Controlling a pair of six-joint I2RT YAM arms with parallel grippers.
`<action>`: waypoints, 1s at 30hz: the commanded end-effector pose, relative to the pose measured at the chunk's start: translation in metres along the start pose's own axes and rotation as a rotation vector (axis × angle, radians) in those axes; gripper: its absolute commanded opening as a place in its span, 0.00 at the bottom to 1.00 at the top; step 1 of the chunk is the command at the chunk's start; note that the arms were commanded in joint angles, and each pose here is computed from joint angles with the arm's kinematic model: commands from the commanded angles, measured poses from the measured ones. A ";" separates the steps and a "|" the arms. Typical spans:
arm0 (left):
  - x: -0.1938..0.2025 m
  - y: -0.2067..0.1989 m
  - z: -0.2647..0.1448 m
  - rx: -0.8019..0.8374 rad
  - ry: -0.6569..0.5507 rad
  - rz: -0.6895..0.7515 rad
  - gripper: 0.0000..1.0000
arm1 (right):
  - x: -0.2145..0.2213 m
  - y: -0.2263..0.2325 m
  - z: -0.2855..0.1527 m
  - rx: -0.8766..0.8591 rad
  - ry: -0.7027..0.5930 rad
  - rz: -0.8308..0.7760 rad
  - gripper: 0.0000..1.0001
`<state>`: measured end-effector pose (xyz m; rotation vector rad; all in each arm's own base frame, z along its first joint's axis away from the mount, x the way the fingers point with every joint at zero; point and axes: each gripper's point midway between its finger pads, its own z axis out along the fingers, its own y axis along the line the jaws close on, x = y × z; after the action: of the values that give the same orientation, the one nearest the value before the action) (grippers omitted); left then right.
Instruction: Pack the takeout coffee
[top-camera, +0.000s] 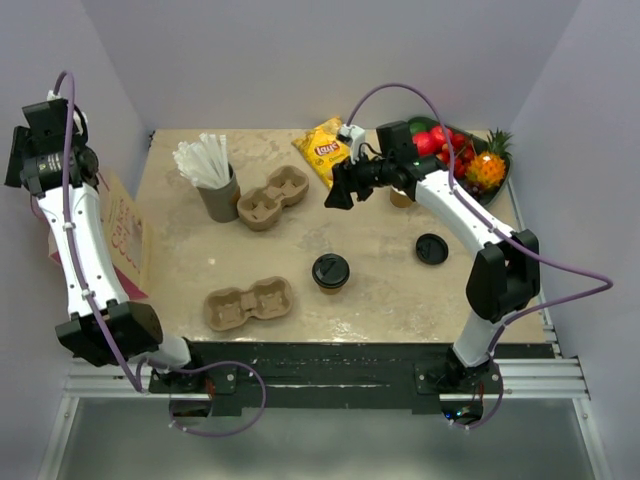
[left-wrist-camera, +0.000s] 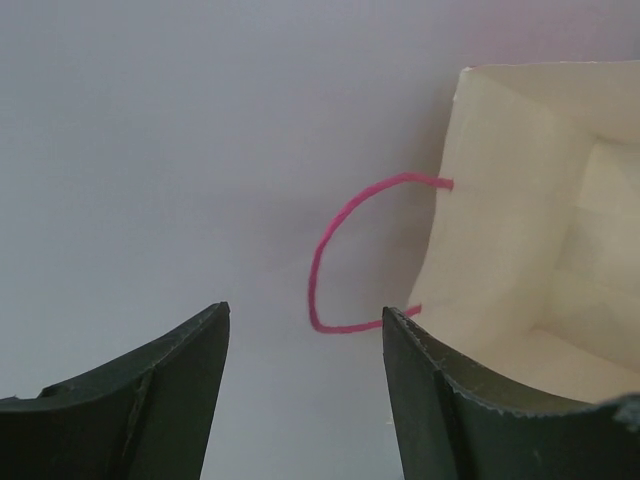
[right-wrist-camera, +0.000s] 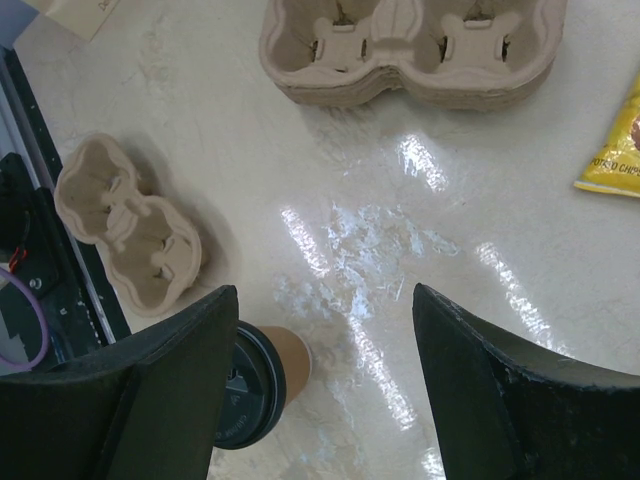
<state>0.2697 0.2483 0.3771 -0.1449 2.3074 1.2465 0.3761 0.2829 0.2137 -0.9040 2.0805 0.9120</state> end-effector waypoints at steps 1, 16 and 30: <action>-0.003 -0.010 0.010 0.068 0.018 -0.063 0.65 | -0.010 0.012 -0.012 -0.011 -0.044 -0.037 0.74; -0.015 -0.038 0.022 0.210 0.001 -0.087 0.19 | -0.012 0.014 -0.018 0.002 -0.046 -0.055 0.74; -0.051 -0.090 -0.058 0.675 -0.349 -0.022 0.00 | -0.007 0.013 -0.015 -0.009 -0.010 -0.138 0.73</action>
<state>0.3235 0.1886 0.3532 0.0710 2.3398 0.5995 0.3678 0.2783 0.2106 -0.9372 2.0741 0.8962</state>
